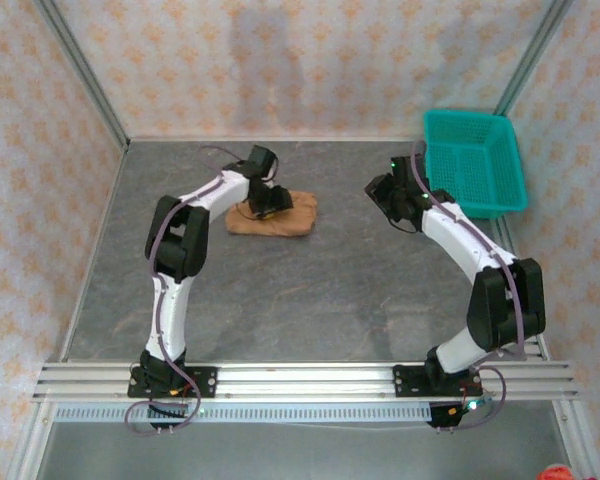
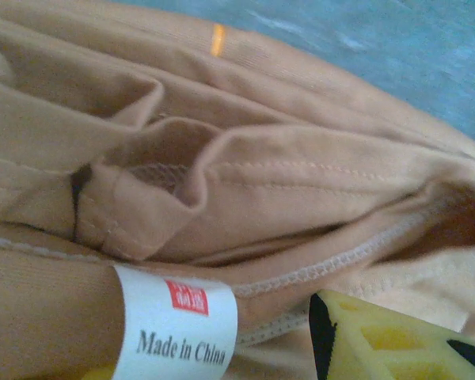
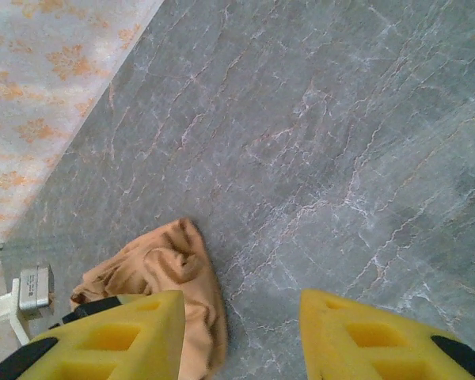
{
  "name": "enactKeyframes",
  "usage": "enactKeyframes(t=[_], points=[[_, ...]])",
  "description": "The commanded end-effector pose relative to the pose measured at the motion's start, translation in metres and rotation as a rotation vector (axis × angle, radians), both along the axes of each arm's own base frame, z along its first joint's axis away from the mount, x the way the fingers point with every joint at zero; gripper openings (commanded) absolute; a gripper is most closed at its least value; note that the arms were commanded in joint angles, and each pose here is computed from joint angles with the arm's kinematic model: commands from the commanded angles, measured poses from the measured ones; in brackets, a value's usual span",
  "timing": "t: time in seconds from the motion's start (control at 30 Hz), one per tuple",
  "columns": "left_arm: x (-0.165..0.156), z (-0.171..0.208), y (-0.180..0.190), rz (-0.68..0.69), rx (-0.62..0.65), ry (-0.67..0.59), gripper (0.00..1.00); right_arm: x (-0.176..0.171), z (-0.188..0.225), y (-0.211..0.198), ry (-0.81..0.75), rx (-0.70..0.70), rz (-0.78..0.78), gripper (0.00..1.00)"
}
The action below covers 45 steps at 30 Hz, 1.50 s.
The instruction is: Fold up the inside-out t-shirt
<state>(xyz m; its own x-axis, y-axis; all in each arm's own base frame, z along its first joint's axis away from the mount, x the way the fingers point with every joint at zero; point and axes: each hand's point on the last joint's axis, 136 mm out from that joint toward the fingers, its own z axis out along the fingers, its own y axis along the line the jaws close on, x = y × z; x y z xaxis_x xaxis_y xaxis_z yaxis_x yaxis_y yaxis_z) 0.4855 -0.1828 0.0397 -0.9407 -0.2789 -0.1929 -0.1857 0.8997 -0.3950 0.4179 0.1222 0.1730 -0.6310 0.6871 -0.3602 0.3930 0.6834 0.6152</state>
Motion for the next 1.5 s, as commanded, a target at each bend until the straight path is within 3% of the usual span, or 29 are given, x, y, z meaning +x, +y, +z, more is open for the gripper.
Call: enactKeyframes(t=[0.0, 0.1, 0.2, 0.33, 0.47, 0.57, 0.7, 0.73, 0.77, 0.87, 1.0, 1.07, 1.17, 1.3, 1.47], points=[[-0.028, -0.033, 0.066, -0.106, 0.105, 0.192, 0.48, -0.003, 0.02, -0.009, -0.029, -0.039, 0.005, 0.42], [-0.021, -0.038, 0.11, -0.122, 0.169, 0.214, 0.48, -0.005, 0.019, -0.012, -0.023, -0.047, 0.009, 0.42], [-0.002, -0.031, 0.158, -0.045, 0.281, 0.184, 0.51, -0.009, 0.013, -0.011, 0.002, -0.058, 0.033, 0.42], [0.022, -0.032, 0.211, 0.15, 0.243, 0.142, 0.53, -0.018, -0.001, -0.015, 0.039, -0.096, 0.053, 0.43], [0.026, -0.042, 0.246, 0.222, 0.211, 0.161, 0.53, -0.025, -0.009, -0.018, 0.047, -0.111, 0.066, 0.43], [0.031, -0.032, 0.245, 0.23, 0.173, 0.135, 0.54, -0.027, -0.012, -0.02, 0.043, -0.121, 0.071, 0.43], [0.043, 0.013, 0.235, 0.237, 0.134, 0.029, 0.61, -0.021, -0.001, -0.013, 0.003, -0.095, 0.095, 0.44], [0.045, 0.029, 0.234, 0.233, 0.142, -0.002, 0.66, -0.018, 0.007, -0.012, -0.021, -0.096, 0.109, 0.45], [0.045, 0.045, 0.232, 0.228, 0.157, -0.03, 0.78, -0.016, 0.014, -0.014, -0.033, -0.115, 0.11, 0.46], [0.037, 0.106, 0.225, 0.217, 0.251, -0.158, 1.0, -0.013, 0.042, -0.028, -0.099, -0.232, 0.107, 0.53], [0.001, 0.19, 0.211, 0.217, 0.523, -0.398, 1.0, -0.019, 0.074, -0.065, -0.209, -0.45, 0.036, 0.68], [-0.021, 0.215, 0.204, 0.227, 0.675, -0.503, 1.0, -0.026, 0.078, -0.083, -0.251, -0.554, -0.006, 0.74], [-0.048, 0.207, 0.183, 0.145, 0.709, -0.594, 1.0, -0.036, 0.065, -0.106, -0.309, -0.718, -0.045, 0.93], [-0.079, 0.176, 0.187, 0.179, 0.675, -0.675, 1.0, -0.053, 0.035, -0.131, -0.364, -0.896, -0.095, 0.92], [-0.106, 0.145, 0.195, 0.178, 0.715, -0.765, 1.0, -0.067, 0.002, -0.14, -0.397, -0.978, -0.098, 0.92]])
